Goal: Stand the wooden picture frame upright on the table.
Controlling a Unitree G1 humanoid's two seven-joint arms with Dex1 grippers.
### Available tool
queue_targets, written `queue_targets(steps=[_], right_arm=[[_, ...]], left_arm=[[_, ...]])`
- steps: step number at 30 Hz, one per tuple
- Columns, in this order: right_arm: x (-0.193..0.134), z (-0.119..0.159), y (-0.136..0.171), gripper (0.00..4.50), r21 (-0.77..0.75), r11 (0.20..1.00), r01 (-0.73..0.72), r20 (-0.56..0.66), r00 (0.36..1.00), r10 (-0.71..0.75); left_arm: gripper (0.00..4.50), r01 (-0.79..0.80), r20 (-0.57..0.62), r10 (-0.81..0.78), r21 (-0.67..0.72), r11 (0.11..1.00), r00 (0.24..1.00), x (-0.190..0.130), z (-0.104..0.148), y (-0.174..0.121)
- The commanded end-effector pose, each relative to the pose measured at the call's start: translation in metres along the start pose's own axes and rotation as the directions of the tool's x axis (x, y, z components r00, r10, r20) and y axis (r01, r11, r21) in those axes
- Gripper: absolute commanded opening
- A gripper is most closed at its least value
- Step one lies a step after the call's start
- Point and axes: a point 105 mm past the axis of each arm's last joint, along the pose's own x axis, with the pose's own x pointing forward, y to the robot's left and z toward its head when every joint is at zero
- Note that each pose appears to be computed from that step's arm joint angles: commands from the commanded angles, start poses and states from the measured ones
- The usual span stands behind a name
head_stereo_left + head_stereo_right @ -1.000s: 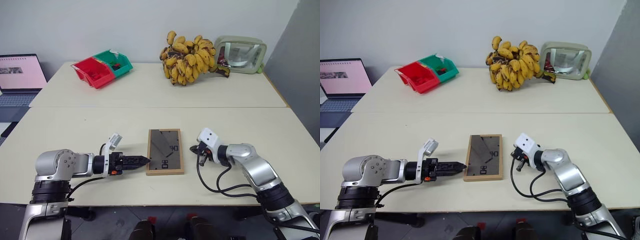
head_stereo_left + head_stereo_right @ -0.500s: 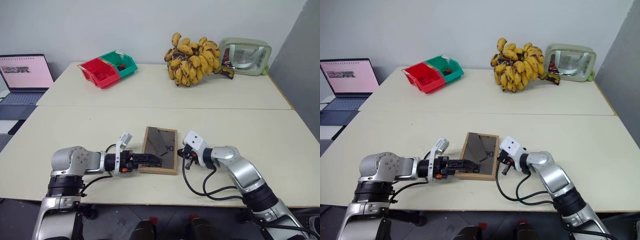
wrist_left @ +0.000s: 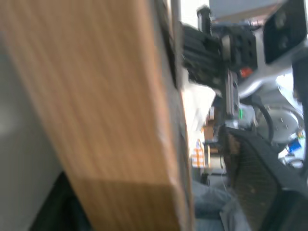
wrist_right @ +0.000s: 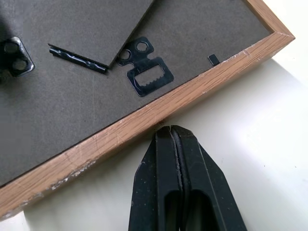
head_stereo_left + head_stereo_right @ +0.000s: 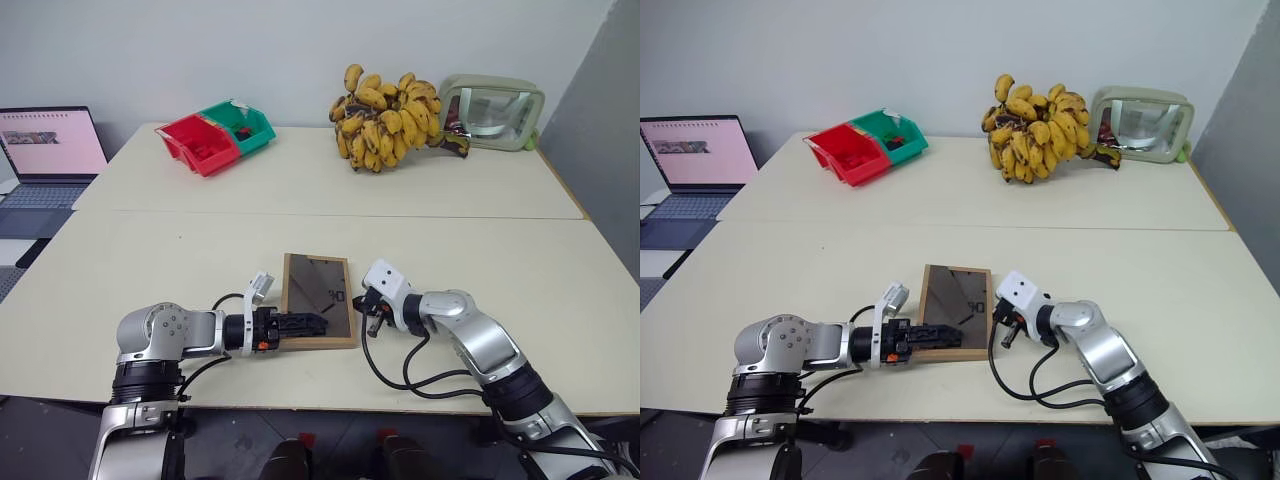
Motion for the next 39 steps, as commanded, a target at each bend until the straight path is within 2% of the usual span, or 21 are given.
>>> queue_targets(steps=[1, 7, 9, 11, 13, 14, 16, 20, 24, 31, 35, 39], right_arm=[[-0.005, 0.003, 0.000, 0.00, -0.019, 1.000, -0.001, 0.014, 1.000, 0.001], [-0.037, 0.000, -0.033, 0.00, -0.040, 0.996, 0.086, -0.013, 0.996, -0.086], [-0.049, 0.004, -0.043, 0.00, -0.041, 0.995, 0.096, -0.011, 0.995, -0.096], [-0.063, 0.020, -0.057, 0.00, -0.008, 0.994, 0.113, 0.032, 0.993, -0.113], [-0.074, 0.037, -0.068, 0.36, 0.025, 0.992, 0.126, 0.085, 0.988, -0.128], [-0.079, 0.055, -0.074, 0.52, 0.110, 0.988, 0.108, 0.152, 0.981, -0.124], [-0.090, 0.090, -0.076, 0.95, 0.211, 0.978, 0.009, 0.286, 0.956, -0.070], [-0.102, 0.143, -0.068, 1.85, 0.224, 0.960, -0.168, 0.452, 0.890, 0.050], [-0.101, 0.172, -0.066, 2.79, 0.220, 0.941, -0.257, 0.519, 0.848, 0.110], [-0.083, 0.197, -0.060, 4.44, 0.109, 0.951, -0.289, 0.510, 0.838, 0.196], [-0.064, 0.206, -0.053, 4.49, 0.064, 0.959, -0.276, 0.494, 0.844, 0.210], [-0.059, 0.211, -0.044, 4.49, -0.002, 0.957, -0.289, 0.487, 0.836, 0.254]], left_arm=[[2.36, -0.025, 0.038, 0.025, -0.003, 1.000, 0.999, -0.003, 0.002, 0.003], [1.36, 0.044, 0.096, -0.045, 0.016, 0.999, 0.994, -0.001, 0.013, -0.017], [1.11, 0.055, 0.128, -0.058, 0.032, 0.998, 0.990, -0.002, 0.021, -0.023], [1.05, 0.057, 0.174, -0.071, 0.080, 0.995, 0.982, -0.003, 0.036, -0.032], [1.05, 0.048, 0.215, -0.075, 0.127, 0.991, 0.974, -0.004, 0.051, -0.041], [1.05, 0.062, 0.219, -0.100, 0.171, 0.983, 0.971, -0.004, 0.057, -0.052], [1.05, 0.076, 0.226, -0.140, 0.271, 0.959, 0.964, -0.006, 0.069, -0.072], [1.05, 0.082, 0.199, -0.185, 0.437, 0.896, 0.962, -0.007, 0.077, -0.098], [1.05, 0.098, 0.204, -0.215, 0.468, 0.878, 0.955, -0.005, 0.083, -0.108], [1.05, 0.124, 0.218, -0.271, 0.517, 0.847, 0.937, -0.012, 0.093, -0.128], [1.05, 0.124, 0.225, -0.277, 0.521, 0.844, 0.934, -0.012, 0.095, -0.132], [1.05, 0.142, 0.214, -0.295, 0.534, 0.834, 0.931, -0.010, 0.095, -0.140]])
